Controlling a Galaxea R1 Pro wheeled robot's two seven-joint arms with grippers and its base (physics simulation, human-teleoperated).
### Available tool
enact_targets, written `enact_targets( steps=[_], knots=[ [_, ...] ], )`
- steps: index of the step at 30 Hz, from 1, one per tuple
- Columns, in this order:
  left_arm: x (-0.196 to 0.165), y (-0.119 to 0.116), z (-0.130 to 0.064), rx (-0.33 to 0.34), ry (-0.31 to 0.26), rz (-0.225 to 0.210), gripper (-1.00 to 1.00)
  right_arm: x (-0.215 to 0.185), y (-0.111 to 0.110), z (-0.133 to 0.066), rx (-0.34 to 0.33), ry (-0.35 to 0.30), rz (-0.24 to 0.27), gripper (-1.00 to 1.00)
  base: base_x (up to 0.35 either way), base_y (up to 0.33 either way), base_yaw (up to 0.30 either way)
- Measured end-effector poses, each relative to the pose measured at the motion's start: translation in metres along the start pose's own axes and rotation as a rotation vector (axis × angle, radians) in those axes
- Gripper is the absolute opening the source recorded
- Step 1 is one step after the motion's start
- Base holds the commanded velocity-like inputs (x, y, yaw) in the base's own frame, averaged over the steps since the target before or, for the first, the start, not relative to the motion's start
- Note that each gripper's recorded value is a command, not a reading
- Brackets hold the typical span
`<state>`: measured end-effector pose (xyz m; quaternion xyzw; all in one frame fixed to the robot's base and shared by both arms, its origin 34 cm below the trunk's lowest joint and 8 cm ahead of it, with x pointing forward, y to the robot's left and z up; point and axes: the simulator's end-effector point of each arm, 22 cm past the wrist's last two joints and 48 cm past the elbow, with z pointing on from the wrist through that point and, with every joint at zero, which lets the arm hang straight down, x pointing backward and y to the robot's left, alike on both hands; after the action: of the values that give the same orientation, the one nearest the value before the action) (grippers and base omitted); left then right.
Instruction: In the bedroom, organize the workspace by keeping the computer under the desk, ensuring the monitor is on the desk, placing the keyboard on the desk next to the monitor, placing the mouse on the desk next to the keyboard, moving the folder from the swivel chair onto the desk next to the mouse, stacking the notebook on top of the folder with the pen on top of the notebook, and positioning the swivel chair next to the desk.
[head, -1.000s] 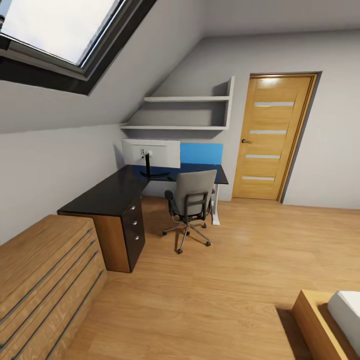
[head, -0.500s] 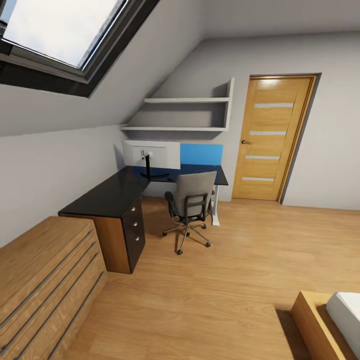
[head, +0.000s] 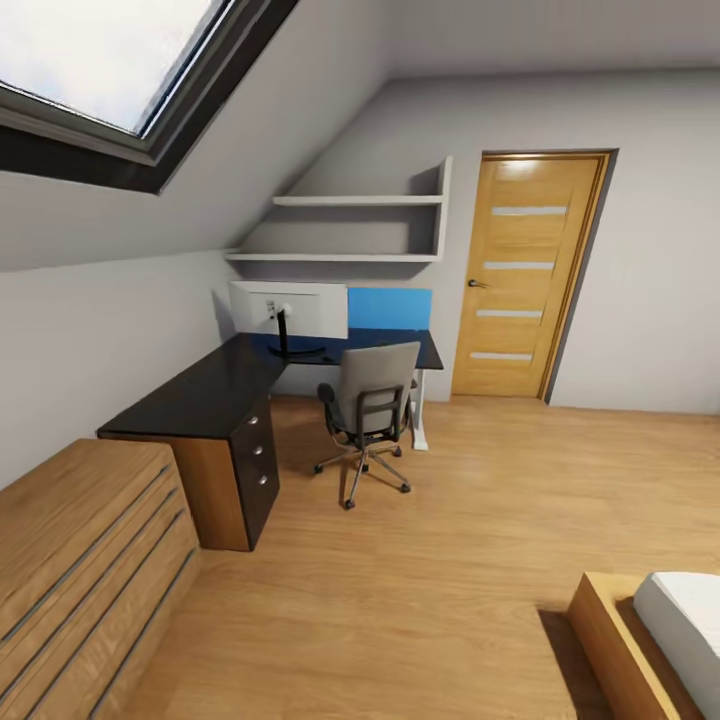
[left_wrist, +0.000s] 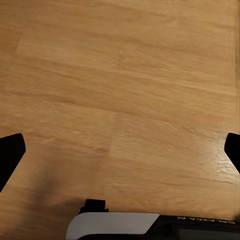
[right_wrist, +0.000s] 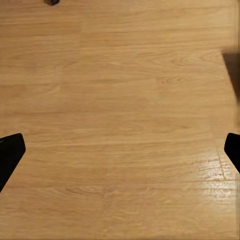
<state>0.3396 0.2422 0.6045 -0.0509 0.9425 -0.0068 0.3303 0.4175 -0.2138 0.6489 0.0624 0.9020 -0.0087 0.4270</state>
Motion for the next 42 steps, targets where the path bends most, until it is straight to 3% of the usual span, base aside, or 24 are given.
enact_targets(
  steps=[16,25,28,42],
  knots=[
    [0.006,0.000,-0.002,0.000,0.009,0.000,1.00,0.002,0.000,0.000,-0.001,0.004,-0.002,1.00,0.259,0.000,-0.237],
    [0.006,0.000,-0.002,0.000,0.011,-0.001,1.00,0.003,-0.003,0.000,0.002,0.006,-0.004,1.00,0.327,0.000,-0.034],
    [0.006,0.000,-0.002,-0.001,0.011,-0.001,1.00,-0.003,-0.015,0.001,0.013,-0.017,-0.016,1.00,0.328,0.000,-0.001],
    [0.008,0.001,-0.002,-0.002,0.015,-0.001,1.00,-0.004,-0.016,0.001,0.013,-0.022,-0.017,1.00,0.328,-0.005,0.000]
  ],
)
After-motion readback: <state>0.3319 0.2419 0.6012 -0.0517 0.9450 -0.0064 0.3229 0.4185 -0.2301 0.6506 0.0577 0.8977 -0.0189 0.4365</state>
